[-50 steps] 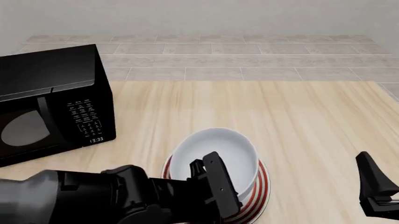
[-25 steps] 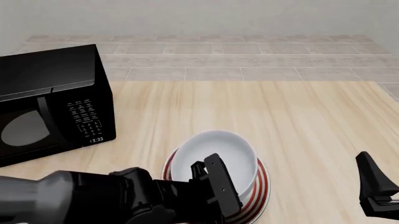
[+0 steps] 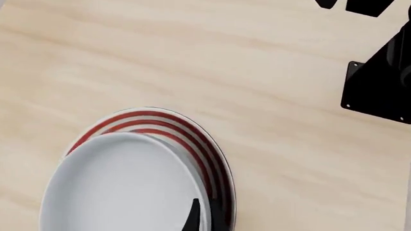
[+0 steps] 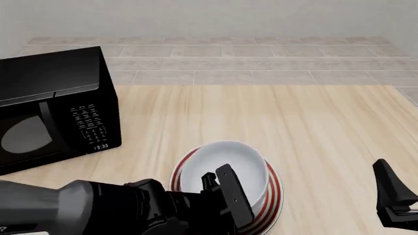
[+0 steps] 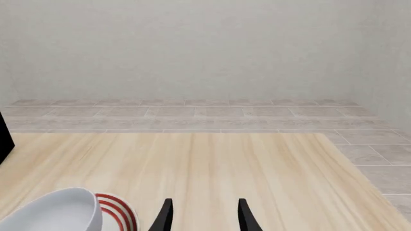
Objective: Pick up the white bowl and put it on the plate.
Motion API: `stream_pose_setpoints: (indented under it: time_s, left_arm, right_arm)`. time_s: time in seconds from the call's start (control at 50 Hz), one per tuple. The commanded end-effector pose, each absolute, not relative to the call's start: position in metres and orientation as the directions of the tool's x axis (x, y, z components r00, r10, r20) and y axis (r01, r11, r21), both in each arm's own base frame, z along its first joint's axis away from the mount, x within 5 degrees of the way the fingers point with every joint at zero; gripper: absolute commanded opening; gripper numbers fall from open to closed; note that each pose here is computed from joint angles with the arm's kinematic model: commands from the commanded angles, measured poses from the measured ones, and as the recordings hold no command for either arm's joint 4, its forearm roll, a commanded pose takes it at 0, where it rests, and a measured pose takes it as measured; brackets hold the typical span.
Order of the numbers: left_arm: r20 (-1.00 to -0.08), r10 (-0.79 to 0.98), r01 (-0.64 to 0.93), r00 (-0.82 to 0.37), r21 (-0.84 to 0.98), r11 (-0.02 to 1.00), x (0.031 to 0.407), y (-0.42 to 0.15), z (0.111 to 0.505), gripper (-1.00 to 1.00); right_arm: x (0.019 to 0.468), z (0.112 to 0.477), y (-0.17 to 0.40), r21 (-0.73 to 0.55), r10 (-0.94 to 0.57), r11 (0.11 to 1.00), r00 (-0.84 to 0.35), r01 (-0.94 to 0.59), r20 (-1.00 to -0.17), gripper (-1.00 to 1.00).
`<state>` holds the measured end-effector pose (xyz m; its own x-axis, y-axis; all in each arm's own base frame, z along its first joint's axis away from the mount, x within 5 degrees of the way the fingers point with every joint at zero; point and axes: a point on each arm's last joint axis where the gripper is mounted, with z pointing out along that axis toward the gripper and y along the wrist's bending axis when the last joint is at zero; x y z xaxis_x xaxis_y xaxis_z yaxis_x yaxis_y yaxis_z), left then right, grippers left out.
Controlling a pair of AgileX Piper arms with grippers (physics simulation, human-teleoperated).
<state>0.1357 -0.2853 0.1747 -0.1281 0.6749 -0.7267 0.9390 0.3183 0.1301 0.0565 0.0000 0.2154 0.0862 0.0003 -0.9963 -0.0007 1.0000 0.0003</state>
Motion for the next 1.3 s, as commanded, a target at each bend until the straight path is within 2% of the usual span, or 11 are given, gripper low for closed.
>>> stream_pose_setpoints:
  time_s: [0.02, 0.78, 0.8, 1.3]
  left_arm:
    - [-0.733, 0.675, 0.943, -0.086, 0.158, 0.291, 0.136, -0.287, 0.179, -1.0]
    - [-0.716, 0.69, 0.946, -0.106, 0.142, 0.293, 0.135, -0.29, 0.165, -1.0]
    - [-0.716, 0.691, 0.945, -0.106, 0.144, 0.294, 0.136, -0.29, 0.164, 1.0]
    - [-0.714, 0.692, 0.944, -0.108, 0.144, 0.296, 0.137, -0.291, 0.168, 1.0]
  right_arm:
    - [0.057, 0.215, 0.0, 0.0, -0.001, 1.0, 0.086, 0.002, -0.996, 1.0]
    - [0.057, 0.215, 0.0, 0.0, -0.001, 1.0, 0.086, 0.002, -0.996, 1.0]
    - [0.057, 0.215, 0.0, 0.0, -0.001, 1.0, 0.086, 0.002, -0.996, 1.0]
    - [0.057, 0.215, 0.0, 0.0, -0.001, 1.0, 0.086, 0.002, -0.996, 1.0]
